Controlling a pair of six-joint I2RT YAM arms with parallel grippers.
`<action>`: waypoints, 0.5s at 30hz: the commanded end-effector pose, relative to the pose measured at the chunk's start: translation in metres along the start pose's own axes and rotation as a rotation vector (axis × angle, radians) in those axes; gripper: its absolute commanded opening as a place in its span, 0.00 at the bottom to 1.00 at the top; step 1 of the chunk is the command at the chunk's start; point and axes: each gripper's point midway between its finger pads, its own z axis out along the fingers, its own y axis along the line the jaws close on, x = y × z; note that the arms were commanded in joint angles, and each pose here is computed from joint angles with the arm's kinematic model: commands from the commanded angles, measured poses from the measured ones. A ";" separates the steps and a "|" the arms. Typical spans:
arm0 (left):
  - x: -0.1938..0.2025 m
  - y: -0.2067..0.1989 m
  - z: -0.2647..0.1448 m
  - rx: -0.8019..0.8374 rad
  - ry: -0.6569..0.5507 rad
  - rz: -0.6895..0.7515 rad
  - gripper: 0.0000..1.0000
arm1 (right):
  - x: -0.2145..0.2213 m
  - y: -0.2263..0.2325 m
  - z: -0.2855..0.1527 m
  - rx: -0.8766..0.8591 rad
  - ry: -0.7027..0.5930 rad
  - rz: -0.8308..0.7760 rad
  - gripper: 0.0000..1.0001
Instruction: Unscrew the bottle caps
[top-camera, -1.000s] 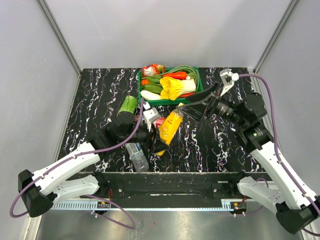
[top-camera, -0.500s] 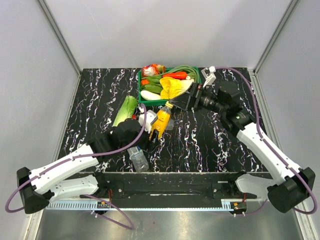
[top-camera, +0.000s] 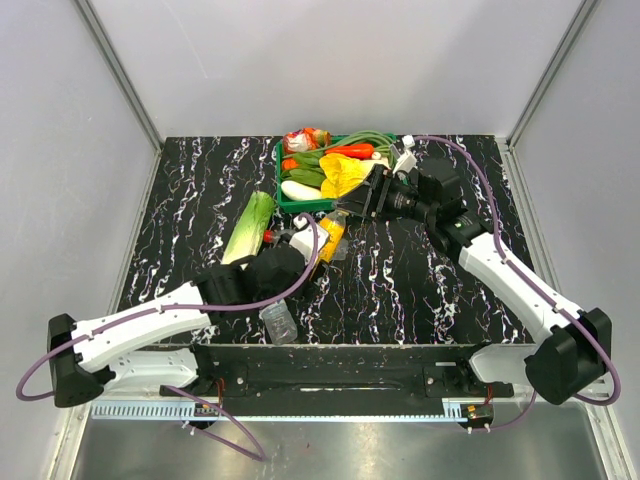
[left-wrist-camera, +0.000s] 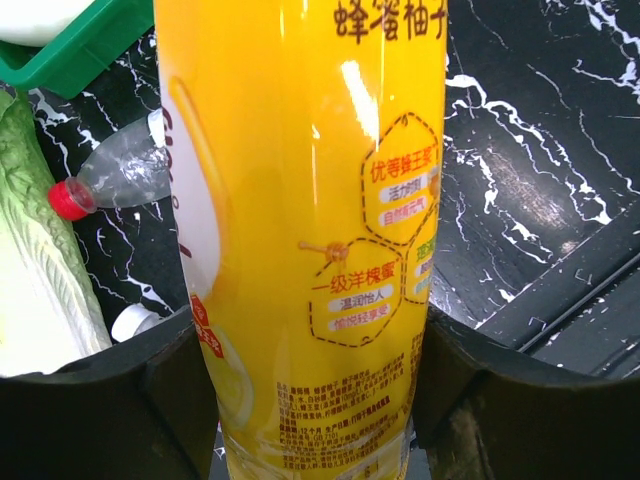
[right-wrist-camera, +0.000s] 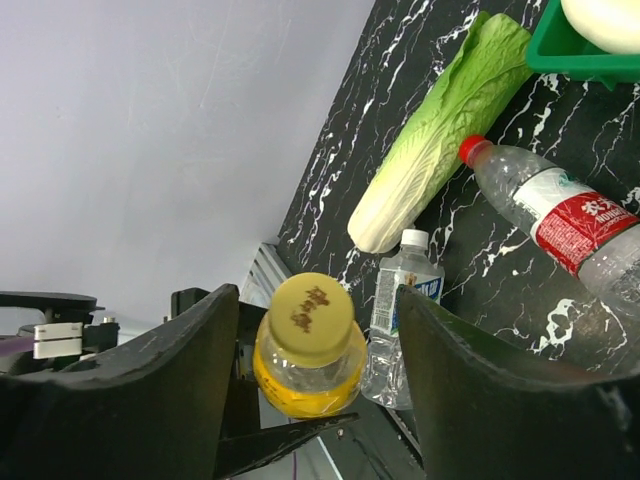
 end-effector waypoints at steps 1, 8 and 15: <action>-0.025 0.005 -0.006 -0.043 -0.064 -0.007 0.00 | -0.011 0.027 -0.003 -0.071 -0.033 -0.019 0.67; -0.023 0.003 -0.005 -0.040 -0.060 0.006 0.00 | -0.010 0.027 0.003 -0.088 -0.023 -0.015 0.56; -0.021 0.000 -0.003 -0.036 -0.049 0.013 0.00 | -0.010 0.026 0.005 -0.086 -0.021 -0.007 0.45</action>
